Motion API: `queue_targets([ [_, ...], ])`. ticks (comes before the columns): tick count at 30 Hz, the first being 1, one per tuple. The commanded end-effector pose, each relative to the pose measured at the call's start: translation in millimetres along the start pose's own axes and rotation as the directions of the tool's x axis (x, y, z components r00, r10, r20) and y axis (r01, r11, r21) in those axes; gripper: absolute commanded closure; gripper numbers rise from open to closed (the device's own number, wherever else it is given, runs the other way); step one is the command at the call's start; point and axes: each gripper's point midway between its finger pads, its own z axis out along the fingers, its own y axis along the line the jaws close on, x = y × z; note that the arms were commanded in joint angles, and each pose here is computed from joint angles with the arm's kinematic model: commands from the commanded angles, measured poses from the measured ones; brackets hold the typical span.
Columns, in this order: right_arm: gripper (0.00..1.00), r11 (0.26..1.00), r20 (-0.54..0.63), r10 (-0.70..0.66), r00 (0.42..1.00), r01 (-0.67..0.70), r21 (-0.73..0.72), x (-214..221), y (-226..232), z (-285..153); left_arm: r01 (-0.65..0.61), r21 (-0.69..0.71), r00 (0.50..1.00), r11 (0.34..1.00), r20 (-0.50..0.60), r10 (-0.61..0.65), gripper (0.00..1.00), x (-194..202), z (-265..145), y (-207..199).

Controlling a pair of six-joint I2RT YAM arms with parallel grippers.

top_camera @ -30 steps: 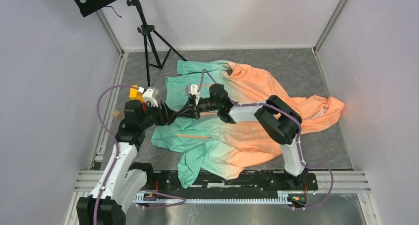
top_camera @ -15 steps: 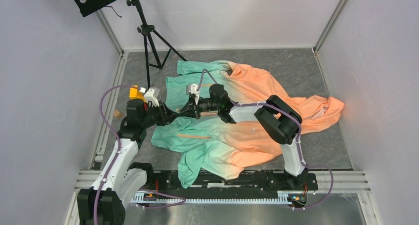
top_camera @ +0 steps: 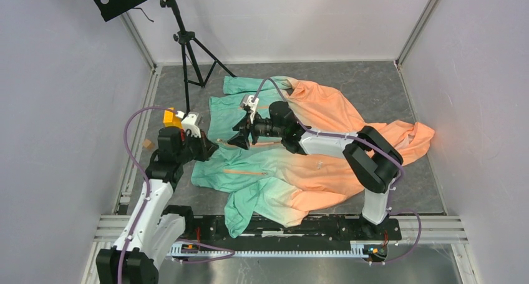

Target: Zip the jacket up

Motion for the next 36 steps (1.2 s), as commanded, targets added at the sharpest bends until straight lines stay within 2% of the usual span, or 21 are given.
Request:
queue_targets([
  [1, 0.36, 0.986, 0.035, 0.165, 0.986, -0.165, 0.005, -13, 3, 0, -0.09, -0.008, 0.994, 0.996, 0.056, 0.09, 0.98, -18, -4, 0],
  [4, 0.45, 0.962, 0.083, 0.264, 0.961, -0.257, -0.089, -24, 16, 9, -0.084, -0.003, 0.994, 0.996, 0.072, 0.084, 0.98, -20, -5, -2],
  [7, 0.58, 0.949, 0.088, 0.31, 0.947, -0.302, -0.097, -23, 13, 17, -0.06, -0.015, 0.996, 0.998, 0.072, 0.061, 0.98, -20, -5, 0],
  [16, 0.62, 0.939, 0.101, 0.325, 0.94, -0.309, -0.152, -28, 22, 34, -0.028, -0.023, 0.995, 0.999, 0.096, 0.03, 0.98, -21, -6, 0],
  [17, 0.64, 0.94, 0.1, 0.321, 0.942, -0.305, -0.153, -28, 25, 35, -0.025, -0.024, 0.995, 0.999, 0.094, 0.027, 0.98, -21, -6, 0],
  [20, 0.82, 0.937, 0.082, 0.32, 0.944, -0.302, -0.177, -25, 34, 35, -0.005, -0.024, 0.996, 1.0, 0.093, 0.007, 0.98, -22, -5, 0],
  [22, 0.84, 0.924, 0.063, 0.33, 0.942, -0.308, -0.224, -23, 46, 32, 0.034, -0.048, 0.996, 0.998, 0.084, -0.03, 0.98, -22, -5, 3],
  [23, 0.83, 0.922, 0.069, 0.325, 0.943, -0.3, -0.244, -26, 51, 27, 0.054, -0.065, 0.996, 0.996, 0.077, -0.049, 0.98, -22, -7, 5],
  [25, 0.7, 0.932, 0.078, 0.294, 0.953, -0.268, -0.244, -25, 54, 17, 0.127, -0.125, 0.991, 0.984, 0.06, -0.121, 0.98, -21, -11, 11],
  [28, 0.43, 0.98, 0.055, 0.181, 0.982, -0.176, -0.09, -17, 28, 10, 0.281, -0.28, 0.958, 0.918, 0.017, -0.288, 0.98, -10, -17, 28],
  [29, 0.39, 0.992, 0.035, 0.125, 0.992, -0.125, -0.021, -14, 14, 9, 0.323, -0.325, 0.939, 0.889, -0.009, -0.344, 0.98, -4, -18, 32],
  [32, 0.33, 0.991, -0.036, -0.03, 0.999, 0.034, 0.128, -10, -24, 15, 0.412, -0.419, 0.874, 0.809, -0.068, -0.48, 0.98, 12, -15, 38],
  [36, 0.33, 0.964, -0.151, -0.146, 0.978, 0.175, 0.201, -2, -62, 34, 0.459, -0.539, 0.774, 0.707, -0.148, -0.616, 0.98, 43, -11, 45],
])
